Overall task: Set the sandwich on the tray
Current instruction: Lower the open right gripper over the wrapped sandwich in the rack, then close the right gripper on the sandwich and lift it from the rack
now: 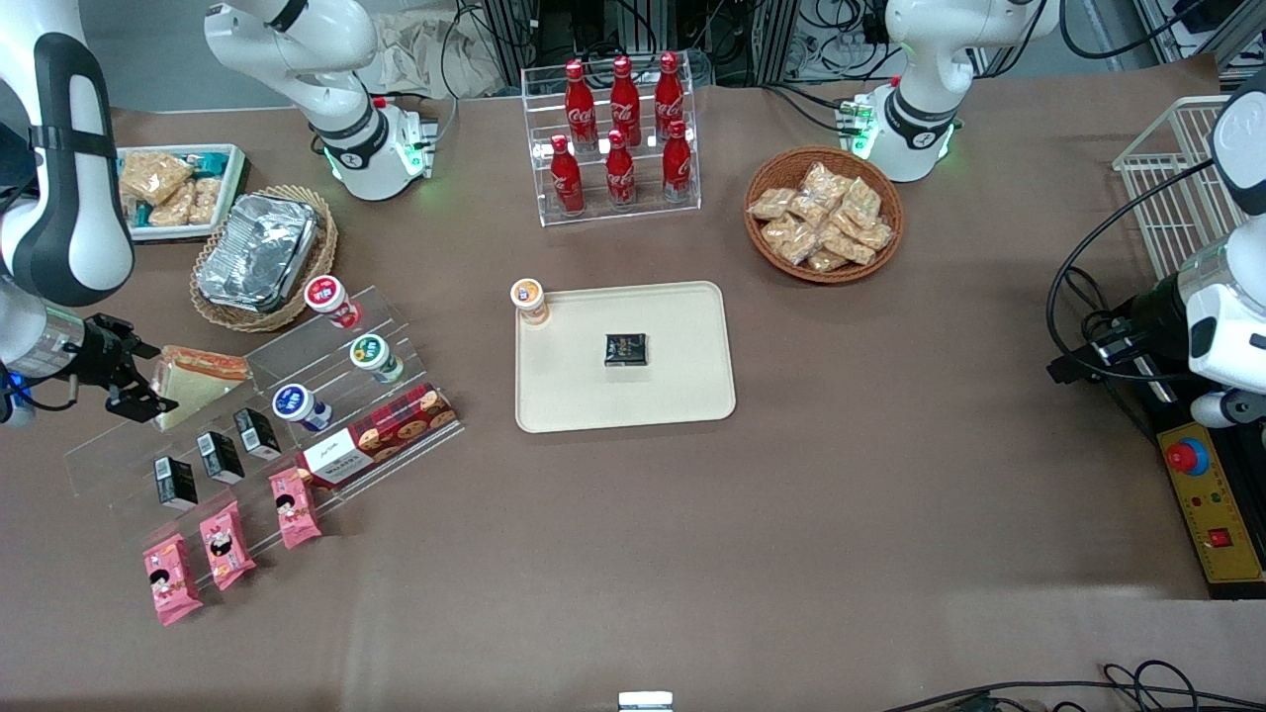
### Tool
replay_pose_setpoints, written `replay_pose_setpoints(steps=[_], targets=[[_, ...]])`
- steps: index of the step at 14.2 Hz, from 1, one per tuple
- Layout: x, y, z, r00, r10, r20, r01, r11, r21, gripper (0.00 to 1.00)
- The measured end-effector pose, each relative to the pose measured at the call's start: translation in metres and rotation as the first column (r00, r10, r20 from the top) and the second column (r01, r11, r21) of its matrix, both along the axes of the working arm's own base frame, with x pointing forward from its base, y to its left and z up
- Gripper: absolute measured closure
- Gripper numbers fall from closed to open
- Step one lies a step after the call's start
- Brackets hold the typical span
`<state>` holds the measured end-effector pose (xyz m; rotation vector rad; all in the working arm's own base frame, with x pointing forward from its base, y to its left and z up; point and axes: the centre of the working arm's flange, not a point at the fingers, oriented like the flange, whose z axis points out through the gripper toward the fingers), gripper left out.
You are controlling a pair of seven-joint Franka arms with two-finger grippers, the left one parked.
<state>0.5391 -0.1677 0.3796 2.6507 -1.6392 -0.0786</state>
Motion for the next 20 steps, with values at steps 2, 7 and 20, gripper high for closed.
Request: replay_pose_setpoints(steps=[2, 7, 20], targets=[[-0.002, 0.000, -0.013, 1.000, -0.001, 0.003, 0.001, 1.000, -0.004, 0.01], [-0.005, 0.001, -0.021, 1.000, -0.002, -0.004, 0.002, 1.000, -0.003, 0.08], [0.008, 0.003, 0.017, 0.979, 0.201, 0.020, -0.201, 0.980, 0.002, 0.64]])
